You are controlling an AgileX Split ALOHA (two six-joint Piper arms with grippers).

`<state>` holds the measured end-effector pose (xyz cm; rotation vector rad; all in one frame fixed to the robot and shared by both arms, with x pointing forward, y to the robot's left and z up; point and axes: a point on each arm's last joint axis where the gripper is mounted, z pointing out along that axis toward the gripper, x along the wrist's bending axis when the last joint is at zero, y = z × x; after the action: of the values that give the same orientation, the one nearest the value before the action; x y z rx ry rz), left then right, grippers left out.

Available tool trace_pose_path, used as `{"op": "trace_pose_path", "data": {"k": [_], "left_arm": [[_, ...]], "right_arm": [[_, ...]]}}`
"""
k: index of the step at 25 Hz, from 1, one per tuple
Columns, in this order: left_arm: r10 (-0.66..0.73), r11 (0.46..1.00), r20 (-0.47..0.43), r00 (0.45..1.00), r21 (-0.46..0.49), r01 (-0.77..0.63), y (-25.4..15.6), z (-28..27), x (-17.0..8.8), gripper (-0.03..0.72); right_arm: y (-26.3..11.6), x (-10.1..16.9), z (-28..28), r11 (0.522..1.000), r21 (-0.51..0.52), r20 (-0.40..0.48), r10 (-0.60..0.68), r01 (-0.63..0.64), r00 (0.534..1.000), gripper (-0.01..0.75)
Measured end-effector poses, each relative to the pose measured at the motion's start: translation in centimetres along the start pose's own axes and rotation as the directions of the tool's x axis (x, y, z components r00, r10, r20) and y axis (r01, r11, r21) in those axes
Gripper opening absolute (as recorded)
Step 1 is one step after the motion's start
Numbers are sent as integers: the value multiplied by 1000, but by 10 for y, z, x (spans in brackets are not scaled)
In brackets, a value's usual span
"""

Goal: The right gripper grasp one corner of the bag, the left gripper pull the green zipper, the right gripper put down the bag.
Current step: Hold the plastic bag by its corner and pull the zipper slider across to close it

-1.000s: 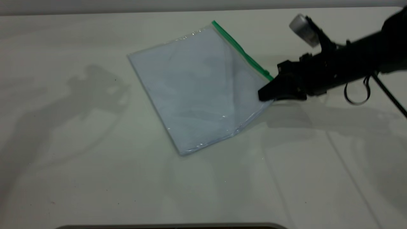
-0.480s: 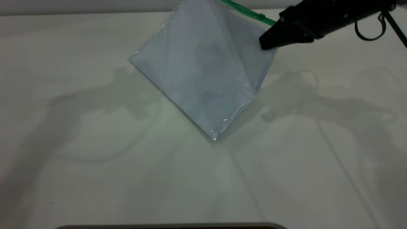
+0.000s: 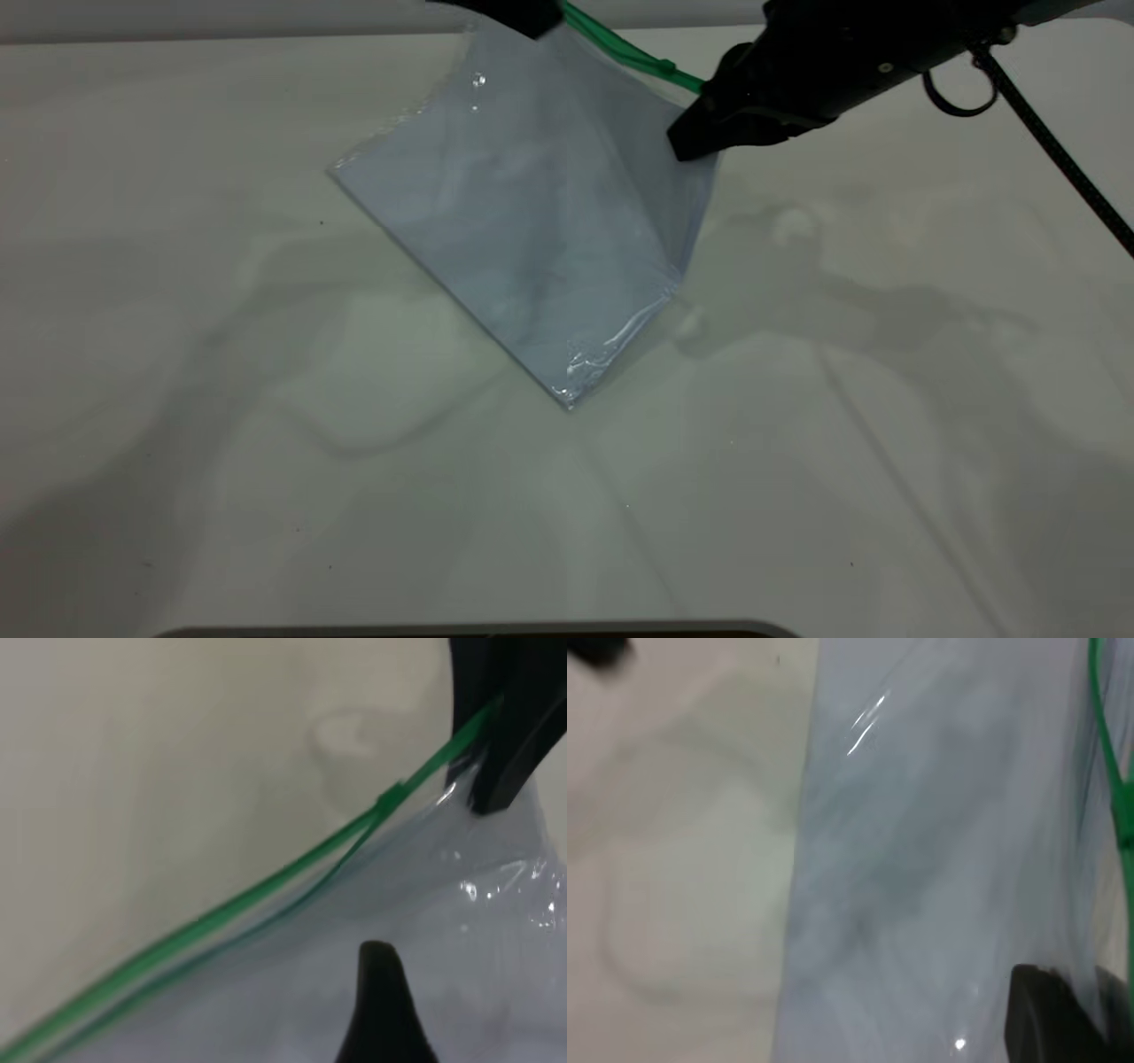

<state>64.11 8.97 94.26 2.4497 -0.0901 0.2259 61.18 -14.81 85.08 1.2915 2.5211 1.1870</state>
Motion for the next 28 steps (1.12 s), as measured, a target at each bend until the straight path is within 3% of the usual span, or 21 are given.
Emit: {"op": "trace_pose_path", "data": {"k": [10,28], "left_arm": [[142,990,10,990,-24,-141,11,25,0,590],[184,981,-39,982,-55,-186,3,57,16,590]], "right_arm": [[3,-2,0,999,-38,21,-10,11,1000,33],[4,1,0,999,-48,-4,-17,17,1000,33]]}}
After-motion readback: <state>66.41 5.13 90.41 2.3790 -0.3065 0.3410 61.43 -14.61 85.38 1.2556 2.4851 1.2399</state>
